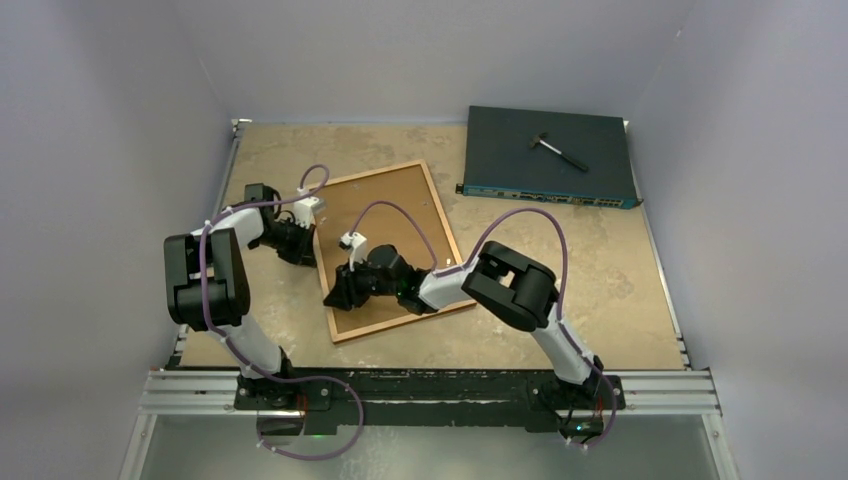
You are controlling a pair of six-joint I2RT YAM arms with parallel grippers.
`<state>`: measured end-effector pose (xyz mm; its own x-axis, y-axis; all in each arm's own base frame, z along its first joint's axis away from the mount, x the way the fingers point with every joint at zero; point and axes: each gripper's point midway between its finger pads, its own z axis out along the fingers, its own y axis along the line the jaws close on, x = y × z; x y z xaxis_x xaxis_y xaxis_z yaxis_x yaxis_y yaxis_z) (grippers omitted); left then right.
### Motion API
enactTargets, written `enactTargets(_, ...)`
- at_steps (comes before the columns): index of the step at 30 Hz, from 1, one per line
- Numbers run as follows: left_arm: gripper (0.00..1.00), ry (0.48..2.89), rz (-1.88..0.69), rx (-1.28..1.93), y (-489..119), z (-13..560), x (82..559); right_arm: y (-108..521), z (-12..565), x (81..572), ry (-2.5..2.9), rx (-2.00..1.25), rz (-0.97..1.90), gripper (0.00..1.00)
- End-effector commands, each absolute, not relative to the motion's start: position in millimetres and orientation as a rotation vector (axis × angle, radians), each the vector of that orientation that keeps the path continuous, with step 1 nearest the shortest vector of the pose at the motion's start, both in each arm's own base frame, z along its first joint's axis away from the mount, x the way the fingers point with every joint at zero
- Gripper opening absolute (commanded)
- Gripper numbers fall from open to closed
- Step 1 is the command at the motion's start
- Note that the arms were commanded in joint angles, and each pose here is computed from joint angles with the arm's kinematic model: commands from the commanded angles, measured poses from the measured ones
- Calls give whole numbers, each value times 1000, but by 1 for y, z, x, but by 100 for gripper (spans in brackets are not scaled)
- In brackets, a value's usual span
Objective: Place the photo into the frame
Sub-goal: Install the photo frame at the center of the board, then adjust the photo frame at the center of the board.
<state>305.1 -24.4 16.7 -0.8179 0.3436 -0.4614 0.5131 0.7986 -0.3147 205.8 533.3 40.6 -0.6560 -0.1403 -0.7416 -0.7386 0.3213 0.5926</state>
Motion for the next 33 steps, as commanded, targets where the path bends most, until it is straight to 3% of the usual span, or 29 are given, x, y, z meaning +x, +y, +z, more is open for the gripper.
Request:
enactTargets(1,0,2568,-656,695,-33,18,302,532,38,212,2010,-793,1324,37)
enactTargets(8,0,2546,-650,682,-28,35,312,514,124,211,1783,-799,1477,44)
enactTargets(12,0,2527,-639,625,-21,57,332,490,154,241,1740,-730,1491,54)
enactTargets(19,30,2505,-563,507,-9,72,381,483,147,319,1778,-657,1361,61)
enactTargets(23,35,2535,-610,435,-9,55,402,485,139,360,1796,-632,1302,62)
enactTargets(27,33,2531,-612,378,-7,41,420,494,129,382,1807,-644,1220,63)
enactTargets(33,14,2535,-656,353,-10,29,424,506,116,394,1818,-627,1234,63)
